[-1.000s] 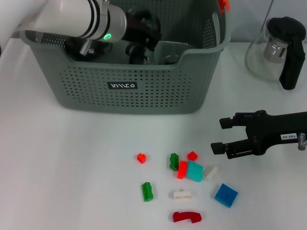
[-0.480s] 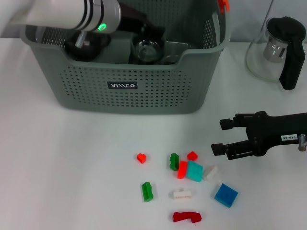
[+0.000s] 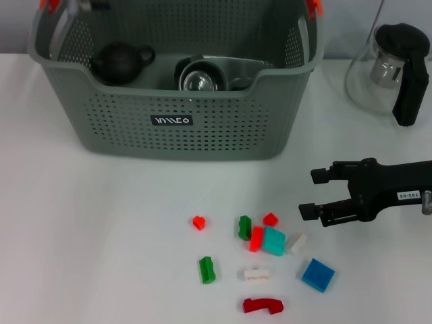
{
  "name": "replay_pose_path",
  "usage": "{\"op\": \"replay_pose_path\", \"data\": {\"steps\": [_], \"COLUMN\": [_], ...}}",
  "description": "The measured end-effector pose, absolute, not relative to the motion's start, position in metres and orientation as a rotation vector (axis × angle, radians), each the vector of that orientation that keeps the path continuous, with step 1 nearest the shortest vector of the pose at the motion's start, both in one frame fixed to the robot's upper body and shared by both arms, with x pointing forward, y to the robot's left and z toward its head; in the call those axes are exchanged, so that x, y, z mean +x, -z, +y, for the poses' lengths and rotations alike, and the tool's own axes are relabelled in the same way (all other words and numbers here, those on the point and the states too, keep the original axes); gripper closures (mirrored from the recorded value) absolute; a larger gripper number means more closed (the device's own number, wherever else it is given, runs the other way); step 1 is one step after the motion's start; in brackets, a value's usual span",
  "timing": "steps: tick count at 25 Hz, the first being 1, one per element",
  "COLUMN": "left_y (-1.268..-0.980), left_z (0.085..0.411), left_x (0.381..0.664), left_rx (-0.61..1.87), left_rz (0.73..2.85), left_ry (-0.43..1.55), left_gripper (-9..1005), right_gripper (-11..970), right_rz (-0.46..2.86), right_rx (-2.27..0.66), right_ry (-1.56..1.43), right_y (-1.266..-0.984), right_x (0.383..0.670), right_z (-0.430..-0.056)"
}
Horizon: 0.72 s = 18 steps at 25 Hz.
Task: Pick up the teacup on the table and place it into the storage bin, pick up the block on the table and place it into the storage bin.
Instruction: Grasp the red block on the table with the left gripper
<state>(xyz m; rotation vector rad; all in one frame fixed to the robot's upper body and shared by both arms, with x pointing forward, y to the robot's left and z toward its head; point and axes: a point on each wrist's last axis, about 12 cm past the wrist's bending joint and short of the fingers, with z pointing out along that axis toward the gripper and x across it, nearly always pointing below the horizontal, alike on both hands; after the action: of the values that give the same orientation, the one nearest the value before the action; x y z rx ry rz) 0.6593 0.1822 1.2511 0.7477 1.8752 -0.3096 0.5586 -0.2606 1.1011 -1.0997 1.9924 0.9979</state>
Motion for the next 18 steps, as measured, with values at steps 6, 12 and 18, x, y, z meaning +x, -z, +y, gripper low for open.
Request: {"op": "replay_pose_path", "data": {"steps": [6, 12, 18], "left_y": [-1.277, -1.27, -1.246], "left_z": [0.195, 0.204, 0.208], "left_x": [0.615, 0.572, 0.555], "left_rx": [0.825, 1.102, 1.255], "left_rz": [1.812, 1.777, 1.871], "left_ry": [0.485, 0.731, 0.848], "left_gripper": [205, 210, 210], "right_gripper": [12, 12, 12], "right_rz": [1.992, 1.994, 1.991], "right_rx": [-1.102, -1.099, -1.094], "right_ry": [-0.993, -0.993, -1.002], "right_y": [-1.101, -1.1, -1.1], "right_x": [0.559, 0.559, 0.559], "right_z": [-0.261, -0.262, -0.26]}}
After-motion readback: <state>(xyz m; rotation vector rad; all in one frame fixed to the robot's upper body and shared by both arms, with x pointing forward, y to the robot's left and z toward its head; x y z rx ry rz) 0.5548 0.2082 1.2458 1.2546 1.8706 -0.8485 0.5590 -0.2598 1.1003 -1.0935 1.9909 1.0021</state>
